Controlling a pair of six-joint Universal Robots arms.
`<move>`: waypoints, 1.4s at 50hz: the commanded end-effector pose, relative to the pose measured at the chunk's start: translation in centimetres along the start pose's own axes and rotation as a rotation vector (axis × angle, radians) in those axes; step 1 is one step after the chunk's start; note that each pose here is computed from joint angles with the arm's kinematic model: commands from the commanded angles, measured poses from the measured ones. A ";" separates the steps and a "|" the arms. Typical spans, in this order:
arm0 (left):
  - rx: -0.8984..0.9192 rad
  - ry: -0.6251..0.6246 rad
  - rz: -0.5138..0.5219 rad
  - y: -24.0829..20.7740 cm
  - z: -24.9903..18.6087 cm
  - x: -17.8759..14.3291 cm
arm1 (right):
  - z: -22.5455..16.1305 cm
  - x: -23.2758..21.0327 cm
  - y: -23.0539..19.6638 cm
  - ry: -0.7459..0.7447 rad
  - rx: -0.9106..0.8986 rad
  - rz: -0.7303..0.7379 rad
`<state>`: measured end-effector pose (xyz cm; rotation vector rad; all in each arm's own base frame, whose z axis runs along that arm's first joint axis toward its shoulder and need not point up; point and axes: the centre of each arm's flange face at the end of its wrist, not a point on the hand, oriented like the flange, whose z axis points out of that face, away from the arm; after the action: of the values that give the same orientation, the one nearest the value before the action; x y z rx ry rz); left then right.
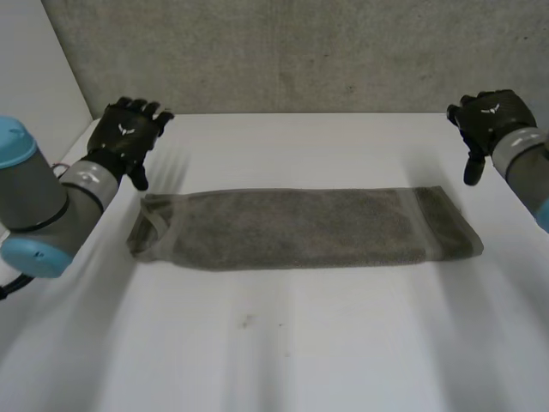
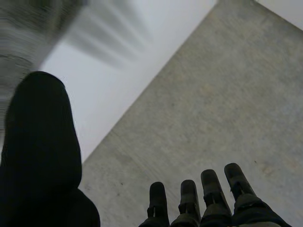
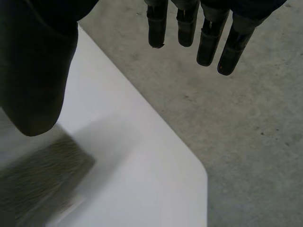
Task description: Fold the towel.
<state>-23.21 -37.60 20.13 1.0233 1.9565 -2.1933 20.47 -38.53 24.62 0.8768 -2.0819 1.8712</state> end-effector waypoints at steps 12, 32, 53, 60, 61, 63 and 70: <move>-0.214 0.083 -0.073 3.2 -7.0 2.8 | -6.9 -3.0 7.0 -0.205 -0.163 0.074; -0.152 0.107 -0.157 4.8 -5.8 3.8 | -5.7 -4.1 11.1 -0.187 -0.191 0.073; -0.113 0.214 -0.166 6.0 -4.2 4.8 | -5.8 -4.4 11.5 -0.198 -0.205 0.074; -0.138 0.178 -0.172 6.8 -4.1 3.7 | -5.7 -5.0 12.0 -0.214 -0.219 0.075; -0.145 0.172 -0.175 7.1 -4.2 3.4 | -5.7 -5.0 12.0 -0.214 -0.219 0.075; -0.150 0.168 -0.176 7.2 -4.3 3.3 | -5.5 -5.1 12.2 -0.210 -0.210 0.071; -0.164 0.171 -0.184 7.4 -4.8 3.5 | -5.2 -5.1 12.4 -0.198 -0.192 0.066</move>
<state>-20.76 -33.86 12.25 1.0833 2.3313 -2.0580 16.54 -31.60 12.73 0.9938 -2.4072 1.6171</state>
